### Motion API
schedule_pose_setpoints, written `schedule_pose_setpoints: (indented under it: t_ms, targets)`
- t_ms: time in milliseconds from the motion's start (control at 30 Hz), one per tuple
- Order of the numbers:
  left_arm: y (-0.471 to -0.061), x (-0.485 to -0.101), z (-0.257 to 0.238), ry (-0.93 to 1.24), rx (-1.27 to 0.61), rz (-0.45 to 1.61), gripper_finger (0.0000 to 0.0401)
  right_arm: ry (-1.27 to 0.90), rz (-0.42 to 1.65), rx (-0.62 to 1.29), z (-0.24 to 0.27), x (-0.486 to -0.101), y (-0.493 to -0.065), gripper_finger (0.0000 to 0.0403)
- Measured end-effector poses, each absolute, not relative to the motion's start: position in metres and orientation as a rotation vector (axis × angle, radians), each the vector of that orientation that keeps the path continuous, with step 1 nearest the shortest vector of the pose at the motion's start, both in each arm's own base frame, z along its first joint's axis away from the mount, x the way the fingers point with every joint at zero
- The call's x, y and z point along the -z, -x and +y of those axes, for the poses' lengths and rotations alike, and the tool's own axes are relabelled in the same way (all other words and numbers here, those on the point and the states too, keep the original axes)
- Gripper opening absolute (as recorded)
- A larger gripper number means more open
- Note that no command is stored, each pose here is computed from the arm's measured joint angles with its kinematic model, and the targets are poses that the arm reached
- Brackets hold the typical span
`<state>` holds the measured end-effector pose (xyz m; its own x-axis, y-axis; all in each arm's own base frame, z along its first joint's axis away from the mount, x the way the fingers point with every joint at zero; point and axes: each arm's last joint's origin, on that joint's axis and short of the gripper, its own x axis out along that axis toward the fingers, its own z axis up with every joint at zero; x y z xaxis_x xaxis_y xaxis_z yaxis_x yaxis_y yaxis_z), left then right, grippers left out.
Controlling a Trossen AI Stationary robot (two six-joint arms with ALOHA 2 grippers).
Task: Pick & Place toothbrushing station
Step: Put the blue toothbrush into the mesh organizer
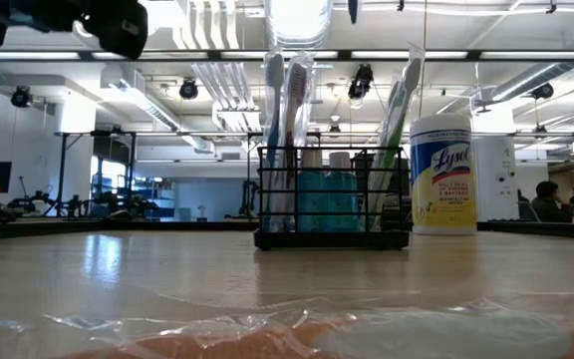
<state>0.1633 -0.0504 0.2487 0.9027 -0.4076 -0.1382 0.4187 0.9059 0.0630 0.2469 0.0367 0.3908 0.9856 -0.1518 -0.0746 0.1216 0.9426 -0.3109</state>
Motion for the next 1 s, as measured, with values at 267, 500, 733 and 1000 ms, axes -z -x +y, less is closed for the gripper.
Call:
schedule_pose_setpoints:
  t_ms: [267, 500, 733, 1000]
  targets:
    - [-0.149, -0.227, -0.046, -0.103, 0.426, 0.057, 0.0202, 0.271, 0.07, -0.044, -0.018, -0.338, -0.222, 0.0013]
    - [-0.145, -0.225, -0.045, -0.1, 0.425, 0.035, 0.0201, 0.228, 0.05, -0.077, -0.053, -0.287, -0.217, 0.0013]
    - [-0.145, -0.225, -0.045, -0.102, 0.425, 0.034, 0.0201, 0.145, 0.042, -0.146, -0.061, -0.253, -0.222, 0.0013]
    - [-0.145, -0.226, -0.045, -0.115, 0.425, 0.022, 0.0202, 0.062, 0.048, -0.221, -0.058, -0.232, -0.234, 0.0013]
